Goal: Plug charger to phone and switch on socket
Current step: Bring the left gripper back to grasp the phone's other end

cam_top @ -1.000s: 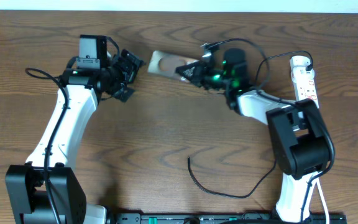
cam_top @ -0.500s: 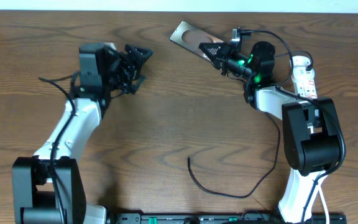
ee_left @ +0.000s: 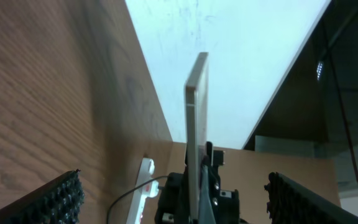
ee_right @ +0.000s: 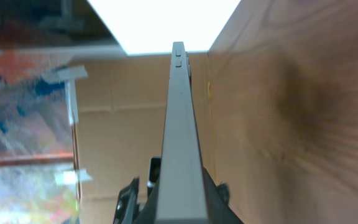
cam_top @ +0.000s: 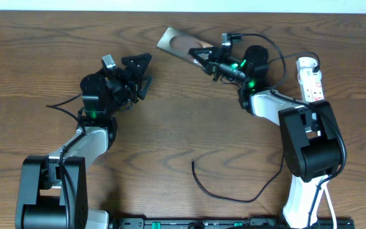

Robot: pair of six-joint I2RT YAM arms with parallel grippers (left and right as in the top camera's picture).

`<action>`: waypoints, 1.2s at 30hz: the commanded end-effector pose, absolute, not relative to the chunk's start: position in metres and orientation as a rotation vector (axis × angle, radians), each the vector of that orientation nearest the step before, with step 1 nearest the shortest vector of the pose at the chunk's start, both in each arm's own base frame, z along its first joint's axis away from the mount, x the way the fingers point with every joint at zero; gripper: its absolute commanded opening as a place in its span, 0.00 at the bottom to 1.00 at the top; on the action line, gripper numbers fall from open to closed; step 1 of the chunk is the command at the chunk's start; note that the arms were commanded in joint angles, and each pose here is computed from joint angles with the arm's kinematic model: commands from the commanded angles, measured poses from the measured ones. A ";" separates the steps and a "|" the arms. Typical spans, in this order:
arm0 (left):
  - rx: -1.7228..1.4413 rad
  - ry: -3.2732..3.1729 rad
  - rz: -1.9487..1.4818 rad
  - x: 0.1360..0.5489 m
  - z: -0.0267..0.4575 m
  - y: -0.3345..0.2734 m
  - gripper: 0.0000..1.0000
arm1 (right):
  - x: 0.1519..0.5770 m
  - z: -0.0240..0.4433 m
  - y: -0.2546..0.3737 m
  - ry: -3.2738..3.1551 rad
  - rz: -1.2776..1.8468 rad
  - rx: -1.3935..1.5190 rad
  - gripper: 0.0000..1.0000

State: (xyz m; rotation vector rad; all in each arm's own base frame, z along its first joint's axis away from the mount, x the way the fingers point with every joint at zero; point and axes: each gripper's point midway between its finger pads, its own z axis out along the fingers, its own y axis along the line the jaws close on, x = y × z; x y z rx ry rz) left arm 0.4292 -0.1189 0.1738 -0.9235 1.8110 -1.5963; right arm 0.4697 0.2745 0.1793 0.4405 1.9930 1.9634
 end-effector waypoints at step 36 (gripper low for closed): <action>-0.757 1.586 -1.580 0.446 0.190 -0.090 0.96 | 0.412 0.192 0.345 2.096 2.114 0.197 0.01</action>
